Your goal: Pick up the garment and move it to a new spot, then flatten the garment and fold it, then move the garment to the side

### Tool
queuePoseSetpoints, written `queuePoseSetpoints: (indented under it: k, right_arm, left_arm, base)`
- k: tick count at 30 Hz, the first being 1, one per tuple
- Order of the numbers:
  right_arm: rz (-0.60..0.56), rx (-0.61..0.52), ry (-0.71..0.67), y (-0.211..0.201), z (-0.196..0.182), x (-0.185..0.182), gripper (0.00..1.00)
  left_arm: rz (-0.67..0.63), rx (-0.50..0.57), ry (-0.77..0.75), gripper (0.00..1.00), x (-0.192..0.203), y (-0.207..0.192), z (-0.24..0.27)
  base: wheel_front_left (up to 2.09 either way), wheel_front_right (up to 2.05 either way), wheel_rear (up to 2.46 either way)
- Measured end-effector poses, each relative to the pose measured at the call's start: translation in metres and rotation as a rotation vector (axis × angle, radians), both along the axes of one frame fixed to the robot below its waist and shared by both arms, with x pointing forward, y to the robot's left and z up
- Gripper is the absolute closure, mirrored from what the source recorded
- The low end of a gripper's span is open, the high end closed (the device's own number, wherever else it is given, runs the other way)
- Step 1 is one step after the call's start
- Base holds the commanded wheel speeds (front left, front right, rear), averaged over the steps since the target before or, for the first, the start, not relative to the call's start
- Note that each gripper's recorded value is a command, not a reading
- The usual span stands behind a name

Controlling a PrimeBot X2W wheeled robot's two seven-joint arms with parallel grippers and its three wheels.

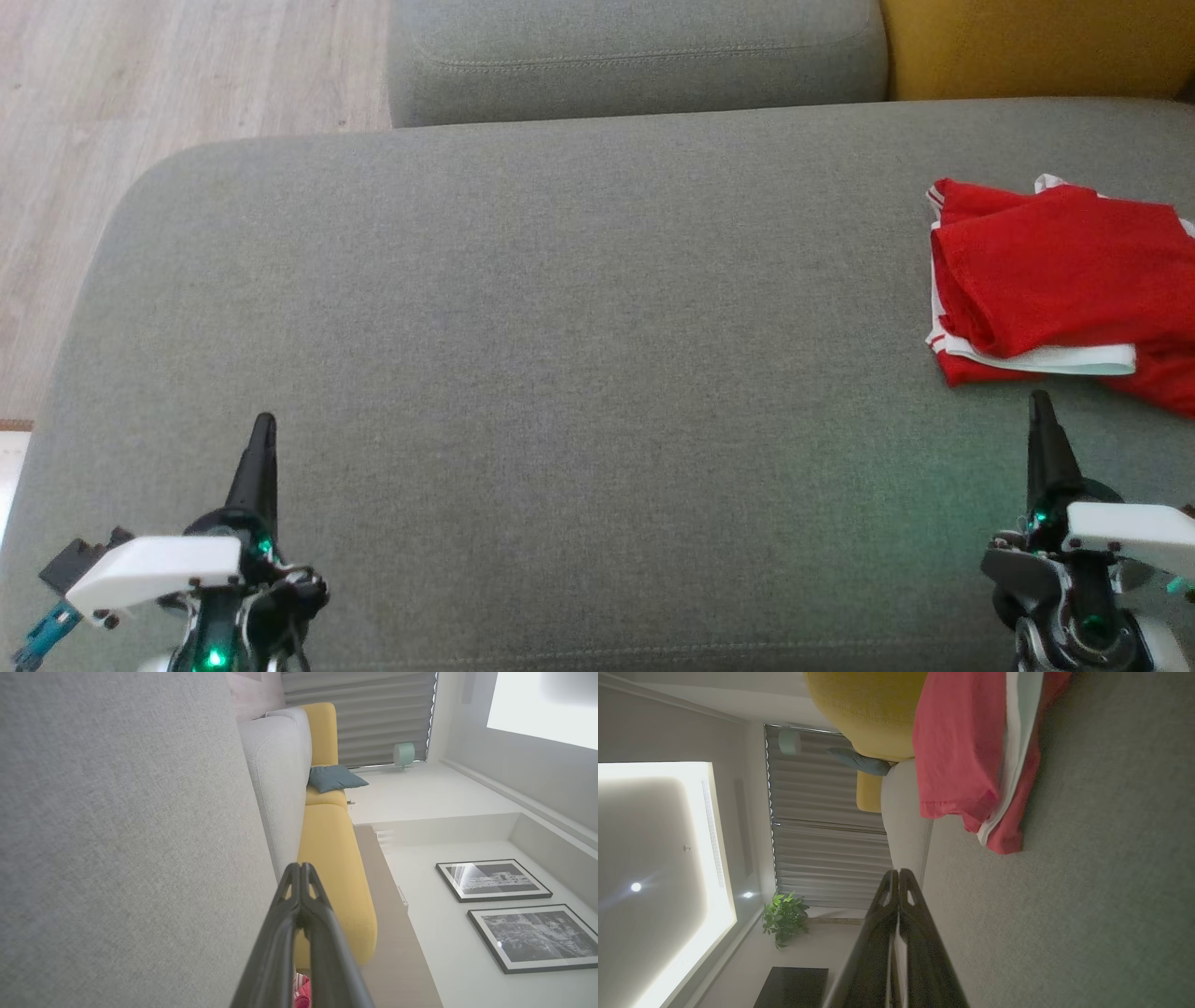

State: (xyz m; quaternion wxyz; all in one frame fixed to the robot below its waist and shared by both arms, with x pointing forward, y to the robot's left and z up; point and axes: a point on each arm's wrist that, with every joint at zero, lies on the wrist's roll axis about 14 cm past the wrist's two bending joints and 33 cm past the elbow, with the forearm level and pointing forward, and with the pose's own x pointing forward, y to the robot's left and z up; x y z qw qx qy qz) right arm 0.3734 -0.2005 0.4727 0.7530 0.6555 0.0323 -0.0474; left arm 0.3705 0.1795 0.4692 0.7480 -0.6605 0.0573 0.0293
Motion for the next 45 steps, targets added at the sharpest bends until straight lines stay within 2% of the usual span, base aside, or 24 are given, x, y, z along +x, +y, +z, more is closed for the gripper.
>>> queuePoseSetpoints:
  k: [14, 45]
  right_arm:
    - [-0.017, 0.151, -0.022, -0.0040, 0.0042, -0.0005, 1.00]
    - [-0.016, 0.153, -0.021, -0.0051, 0.0039, -0.0007, 1.00]
  left_arm:
    - [0.023, -0.136, -0.024, 1.00, 0.0024, 0.0067, 0.0065]
    - [0.017, -0.137, -0.023, 1.00, 0.0024, 0.0064, 0.0065]
  base:
    - [0.00, 0.00, 0.00]
    - [0.00, 0.00, 0.00]
